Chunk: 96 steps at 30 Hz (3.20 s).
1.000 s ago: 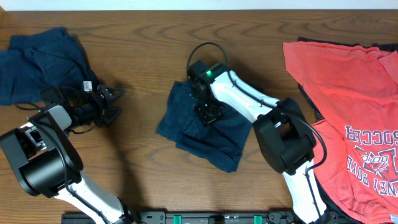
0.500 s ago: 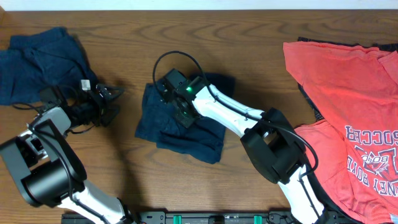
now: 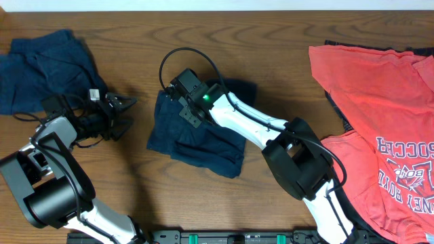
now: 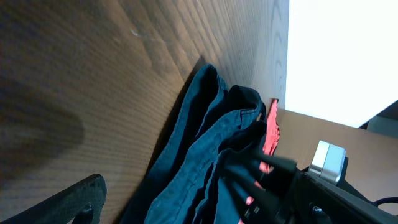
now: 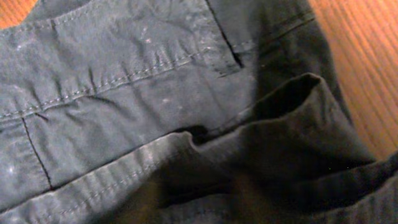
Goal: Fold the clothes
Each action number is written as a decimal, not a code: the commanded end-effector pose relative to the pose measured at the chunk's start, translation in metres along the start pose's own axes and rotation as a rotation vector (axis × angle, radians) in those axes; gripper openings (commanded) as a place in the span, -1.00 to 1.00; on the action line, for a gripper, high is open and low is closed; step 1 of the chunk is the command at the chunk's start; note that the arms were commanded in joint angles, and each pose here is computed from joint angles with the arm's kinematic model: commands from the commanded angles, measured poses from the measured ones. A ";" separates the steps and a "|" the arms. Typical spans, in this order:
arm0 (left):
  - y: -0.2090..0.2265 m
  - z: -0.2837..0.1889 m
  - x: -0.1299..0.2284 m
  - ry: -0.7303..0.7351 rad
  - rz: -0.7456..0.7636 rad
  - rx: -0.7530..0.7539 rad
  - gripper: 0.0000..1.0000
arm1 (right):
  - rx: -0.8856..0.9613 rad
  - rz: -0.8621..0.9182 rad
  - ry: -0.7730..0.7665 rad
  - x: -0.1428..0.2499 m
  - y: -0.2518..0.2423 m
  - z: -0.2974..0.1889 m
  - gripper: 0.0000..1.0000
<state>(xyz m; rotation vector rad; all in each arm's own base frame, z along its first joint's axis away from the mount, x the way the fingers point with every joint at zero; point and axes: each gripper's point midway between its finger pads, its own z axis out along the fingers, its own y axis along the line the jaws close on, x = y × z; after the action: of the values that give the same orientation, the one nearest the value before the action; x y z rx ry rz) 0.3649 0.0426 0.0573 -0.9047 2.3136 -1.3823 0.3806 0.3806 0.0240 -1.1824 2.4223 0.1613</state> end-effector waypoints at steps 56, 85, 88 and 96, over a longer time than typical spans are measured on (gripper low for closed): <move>0.026 0.078 0.096 0.345 0.436 -0.352 0.96 | -0.162 0.478 0.236 0.003 -0.048 -0.217 0.98; 0.076 0.082 0.118 0.383 0.497 -0.808 0.96 | -0.164 0.463 0.234 0.003 -0.048 -0.217 0.98; 0.081 0.088 0.125 0.403 0.494 -0.823 0.96 | -0.164 0.463 0.235 0.003 -0.048 -0.217 0.99; 0.124 0.095 0.142 0.478 0.364 -0.902 0.96 | -0.166 0.460 0.238 0.003 -0.046 -0.217 0.98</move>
<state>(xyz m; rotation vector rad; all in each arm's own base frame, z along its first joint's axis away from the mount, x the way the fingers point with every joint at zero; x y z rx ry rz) 0.3391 -0.0892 0.0013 -0.1551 2.9974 -0.5245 0.3433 0.2855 0.2208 -0.6948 2.9142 0.3778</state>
